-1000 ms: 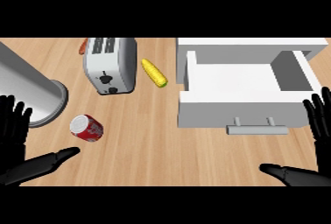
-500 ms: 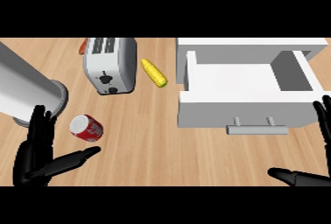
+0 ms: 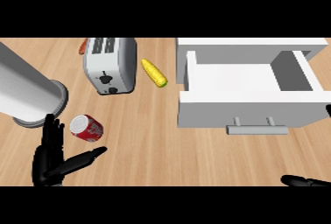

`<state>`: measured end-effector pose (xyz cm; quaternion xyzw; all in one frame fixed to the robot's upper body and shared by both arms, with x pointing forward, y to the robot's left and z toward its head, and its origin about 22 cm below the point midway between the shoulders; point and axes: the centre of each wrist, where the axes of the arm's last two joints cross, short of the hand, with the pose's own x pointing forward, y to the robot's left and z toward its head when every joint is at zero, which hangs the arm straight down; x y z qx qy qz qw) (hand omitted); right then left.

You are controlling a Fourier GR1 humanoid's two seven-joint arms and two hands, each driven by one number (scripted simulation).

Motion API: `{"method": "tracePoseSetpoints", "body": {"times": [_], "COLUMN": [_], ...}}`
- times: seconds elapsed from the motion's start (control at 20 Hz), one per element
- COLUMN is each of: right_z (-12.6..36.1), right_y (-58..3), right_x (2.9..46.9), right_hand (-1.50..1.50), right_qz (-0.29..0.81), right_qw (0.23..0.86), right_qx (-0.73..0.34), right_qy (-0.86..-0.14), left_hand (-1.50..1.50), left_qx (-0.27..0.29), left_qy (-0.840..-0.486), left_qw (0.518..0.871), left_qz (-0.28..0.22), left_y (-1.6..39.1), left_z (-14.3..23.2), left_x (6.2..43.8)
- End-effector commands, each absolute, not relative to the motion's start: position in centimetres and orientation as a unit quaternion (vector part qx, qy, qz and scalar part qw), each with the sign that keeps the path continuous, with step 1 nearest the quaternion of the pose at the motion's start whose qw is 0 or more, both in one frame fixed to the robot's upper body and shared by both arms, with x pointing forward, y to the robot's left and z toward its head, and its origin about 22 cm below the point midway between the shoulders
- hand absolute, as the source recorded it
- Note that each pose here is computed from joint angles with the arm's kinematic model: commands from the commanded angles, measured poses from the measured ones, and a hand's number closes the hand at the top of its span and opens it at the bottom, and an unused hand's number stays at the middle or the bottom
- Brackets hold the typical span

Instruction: Pick up the can, place it into the drawer and close the drawer

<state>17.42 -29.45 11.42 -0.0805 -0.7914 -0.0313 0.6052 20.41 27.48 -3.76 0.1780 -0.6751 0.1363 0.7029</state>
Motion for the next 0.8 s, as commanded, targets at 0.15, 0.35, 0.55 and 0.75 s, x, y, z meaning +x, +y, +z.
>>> {"method": "tracePoseSetpoints", "body": {"times": [0.15, 0.35, 0.55, 0.75], "right_z": [12.5, 12.5, 12.4, 13.7], "right_y": [-28.5, -30.0, -29.3, -29.6], "right_x": [17.5, 16.8, 14.4, 16.1], "right_hand": [-1.50, -1.50, -1.50, -1.50], "right_qz": [-0.043, -0.031, -0.030, -0.025], "right_qw": [0.602, 0.605, 0.606, 0.602], "right_qx": [-0.082, -0.084, -0.083, -0.095], "right_qy": [-0.793, -0.791, -0.790, -0.792], "left_hand": [-1.50, -1.50, -1.50, -1.50], "left_qx": [0.186, 0.181, 0.182, 0.186], "left_qy": [-0.663, -0.659, -0.654, -0.645], "left_qw": [0.711, 0.714, 0.716, 0.722], "left_qz": [0.143, 0.152, 0.160, 0.170], "left_y": [29.3, 27.6, 29.6, 30.4], "left_z": [-6.5, -8.9, -10.7, -11.9], "left_x": [21.8, 22.4, 22.4, 23.0]}}
